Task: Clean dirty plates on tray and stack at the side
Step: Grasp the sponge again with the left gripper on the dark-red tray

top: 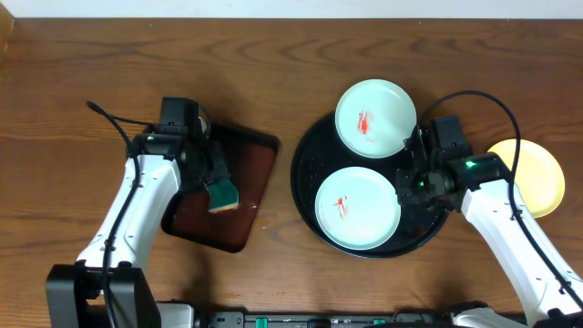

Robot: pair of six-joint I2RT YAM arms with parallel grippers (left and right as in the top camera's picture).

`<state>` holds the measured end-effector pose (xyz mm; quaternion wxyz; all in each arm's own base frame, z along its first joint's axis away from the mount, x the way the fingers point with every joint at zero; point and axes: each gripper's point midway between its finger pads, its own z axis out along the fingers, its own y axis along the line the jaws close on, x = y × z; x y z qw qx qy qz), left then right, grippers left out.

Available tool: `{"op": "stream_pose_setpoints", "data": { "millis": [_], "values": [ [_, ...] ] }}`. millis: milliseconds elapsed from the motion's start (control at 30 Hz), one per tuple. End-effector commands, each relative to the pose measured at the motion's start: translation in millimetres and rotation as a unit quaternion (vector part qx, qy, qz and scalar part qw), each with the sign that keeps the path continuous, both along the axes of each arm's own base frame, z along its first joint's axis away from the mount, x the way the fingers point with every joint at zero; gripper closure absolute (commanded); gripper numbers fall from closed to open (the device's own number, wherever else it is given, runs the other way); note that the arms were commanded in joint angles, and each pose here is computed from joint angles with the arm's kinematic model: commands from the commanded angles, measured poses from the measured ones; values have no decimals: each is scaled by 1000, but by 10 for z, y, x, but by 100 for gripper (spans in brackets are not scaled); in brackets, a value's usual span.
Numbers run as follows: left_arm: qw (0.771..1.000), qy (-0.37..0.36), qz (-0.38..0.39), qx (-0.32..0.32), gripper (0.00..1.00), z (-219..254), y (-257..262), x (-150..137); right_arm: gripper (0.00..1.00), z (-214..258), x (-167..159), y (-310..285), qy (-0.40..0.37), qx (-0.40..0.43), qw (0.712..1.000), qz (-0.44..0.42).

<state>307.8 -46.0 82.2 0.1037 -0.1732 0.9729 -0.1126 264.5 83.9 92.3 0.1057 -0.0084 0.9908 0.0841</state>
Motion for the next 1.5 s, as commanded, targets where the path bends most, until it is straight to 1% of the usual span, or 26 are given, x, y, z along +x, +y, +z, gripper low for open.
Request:
{"op": "stream_pose_setpoints", "data": {
  "millis": [0, 67, 267, 300, 400, 500, 567, 600, 633, 733, 867, 900, 1000, 1067, 1100, 1167, 1267, 1467],
  "values": [
    [999, -10, 5, 44, 47, -2, 144, 72, 82, 15, -3, 23, -1, 1, 1000, 5],
    [998, -9, 9, 61, 47, -71, 200, 91, 81, 12, -3, 22, -1, 1, 1000, 5],
    [998, 2, 9, 64, 47, -362, 207, 153, 79, 9, -5, 22, 0, 1, 1000, 5],
    [998, 6, 9, 64, 49, -426, 205, 159, 80, 9, -6, 22, 0, 1, 1000, 5],
    [998, 29, 5, 57, 58, -617, 175, 149, 79, 8, -7, 22, 0, 0, 1000, 5],
    [997, 48, 4, 58, 69, -782, 174, 132, 79, 8, -11, 21, 1, 0, 1000, 5],
    [997, 59, 3, 58, 81, -896, 173, 131, 79, 8, -11, 21, 1, 0, 1000, 5],
    [996, 64, 3, 59, 91, -945, 173, 127, 80, 7, -12, 20, 1, 0, 1000, 5],
    [996, 69, 3, 59, 92, -988, 173, 120, 79, 7, -13, 20, 1, 0, 1000, 5],
    [996, 76, 1, 52, 93, -1028, 149, 104, 79, 7, -12, 20, 1, 0, 1000, 5],
    [996, 71, 1, 52, 92, -854, 145, 165, 80, 7, -13, 20, 1, 0, 1000, 5],
    [996, 68, 1, 52, 92, -781, 144, 190, 80, 7, -13, 20, 1, 0, 1000, 5],
    [997, 55, 2, 51, 67, -513, 140, 262, 80, 5, -20, 18, 3, 0, 1000, 5],
    [998, 48, 2, 51, 47, -322, 140, 272, 80, 5, -22, 17, 3, -1, 1000, 5],
    [998, 48, 2, 50, 44, -247, 141, 251, 80, 5, -21, 17, 3, -1, 1000, 5],
    [998, 49, 2, 51, 42, -144, 145, 180, 80, 5, -21, 17, 3, 0, 1000, 5],
    [996, 72, 4, 51, 42, -86, 154, 16, 79, 5, -21, 17, 3, 0, 1000, 5],
    [990, 131, 31, 44, 42, -300, 136, -306, 78, 5, -20, 18, 3, 0, 1000, 5]
  ]
}}
